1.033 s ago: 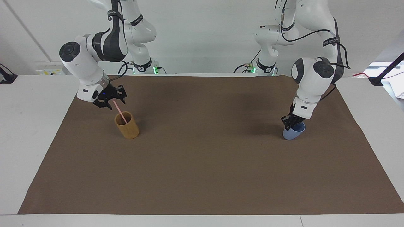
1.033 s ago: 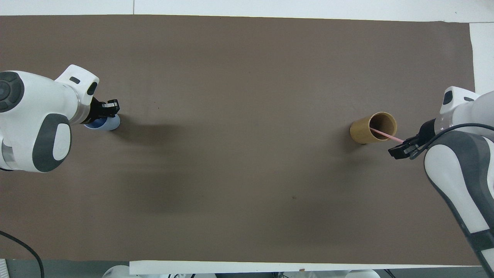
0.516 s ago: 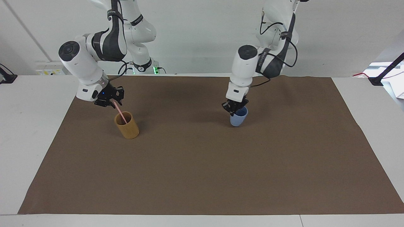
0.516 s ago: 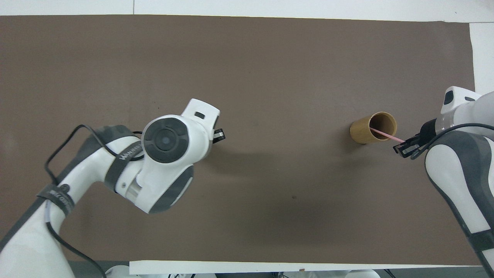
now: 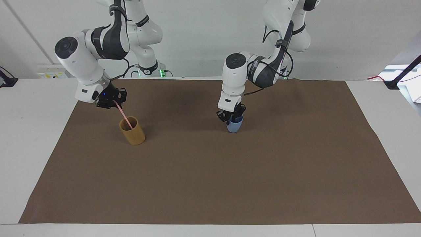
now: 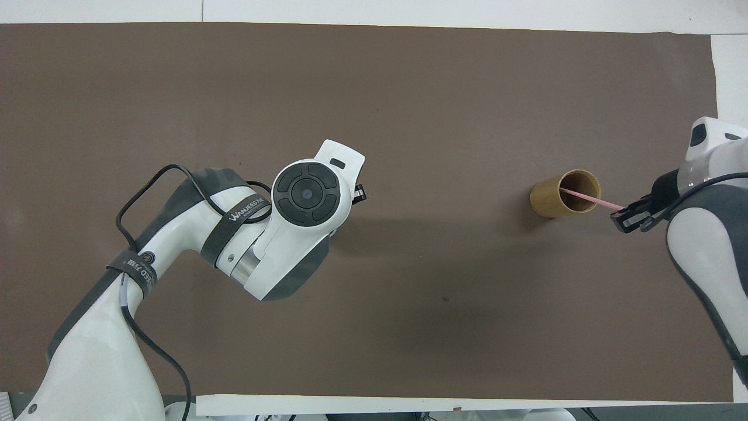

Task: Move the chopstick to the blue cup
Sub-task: 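Release the blue cup with the left gripper while the right gripper carries the chopstick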

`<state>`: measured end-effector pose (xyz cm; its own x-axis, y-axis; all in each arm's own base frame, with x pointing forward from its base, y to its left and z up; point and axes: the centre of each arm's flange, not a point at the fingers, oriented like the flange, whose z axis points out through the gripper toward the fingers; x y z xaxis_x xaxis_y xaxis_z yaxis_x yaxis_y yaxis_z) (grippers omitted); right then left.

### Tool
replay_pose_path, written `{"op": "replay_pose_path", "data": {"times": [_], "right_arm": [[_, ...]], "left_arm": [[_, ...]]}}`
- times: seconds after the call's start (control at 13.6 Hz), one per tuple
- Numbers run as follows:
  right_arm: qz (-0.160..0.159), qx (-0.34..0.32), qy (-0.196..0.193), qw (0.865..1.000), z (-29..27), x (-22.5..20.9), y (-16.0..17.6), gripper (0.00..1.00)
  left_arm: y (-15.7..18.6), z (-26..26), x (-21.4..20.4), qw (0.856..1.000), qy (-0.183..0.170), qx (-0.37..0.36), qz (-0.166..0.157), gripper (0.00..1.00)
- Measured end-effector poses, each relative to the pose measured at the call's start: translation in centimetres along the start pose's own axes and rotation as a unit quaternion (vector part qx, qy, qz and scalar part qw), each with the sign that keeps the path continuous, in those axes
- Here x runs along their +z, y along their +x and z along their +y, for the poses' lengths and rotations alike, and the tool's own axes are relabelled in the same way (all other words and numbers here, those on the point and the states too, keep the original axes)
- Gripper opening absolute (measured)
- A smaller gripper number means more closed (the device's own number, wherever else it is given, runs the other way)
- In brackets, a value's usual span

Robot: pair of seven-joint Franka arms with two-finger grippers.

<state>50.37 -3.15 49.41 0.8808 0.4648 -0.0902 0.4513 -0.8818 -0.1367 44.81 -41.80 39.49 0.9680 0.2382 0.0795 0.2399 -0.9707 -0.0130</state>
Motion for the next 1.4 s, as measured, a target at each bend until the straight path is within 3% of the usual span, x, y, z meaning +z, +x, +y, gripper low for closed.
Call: {"op": "replay_pose_path", "data": {"times": [0.3, 0.44, 0.59, 0.74, 0.89, 1.18, 1.4], "right_arm": [[-0.01, 0.007, 0.007, 1.0, -1.6, -9.5, -1.4, 0.07], [-0.013, 0.029, 0.007, 0.999, -3.3, -13.6, -2.2, 0.07], [-0.014, 0.06, 0.014, 0.998, -7.0, -16.3, -1.8, 0.07], [-0.007, 0.124, 0.034, 0.992, -13.2, -16.5, 1.4, 0.07], [0.004, 0.182, 0.056, 0.982, -21.6, -14.9, 5.8, 0.07], [0.011, 0.268, 0.093, 0.959, -37.3, -7.8, 12.9, 0.07], [-0.002, 0.298, 0.098, 0.949, -42.6, -1.5, 15.3, 0.07]], "left_arm": [[1.2, -1.9, -7.5, 1.0, -0.013, -0.018, 0.01, 1.0], [4.6, -7.4, -12.8, 0.999, -0.004, -0.044, 0.012, 1.0], [10.9, -17.7, -16.5, 0.999, 0.005, -0.032, 0.01, 1.0], [15.9, -28.0, -18.2, 1.0, 0.016, -0.005, 0.002, 1.0], [18.3, -34.3, -19.4, 0.999, 0.02, 0.029, -0.006, 1.0], [18.8, -35.5, -19.4, 0.999, 0.014, 0.044, -0.015, 1.0], [18.6, -34.9, -19.2, 0.999, 0.014, 0.05, -0.017, 1.0]]}}
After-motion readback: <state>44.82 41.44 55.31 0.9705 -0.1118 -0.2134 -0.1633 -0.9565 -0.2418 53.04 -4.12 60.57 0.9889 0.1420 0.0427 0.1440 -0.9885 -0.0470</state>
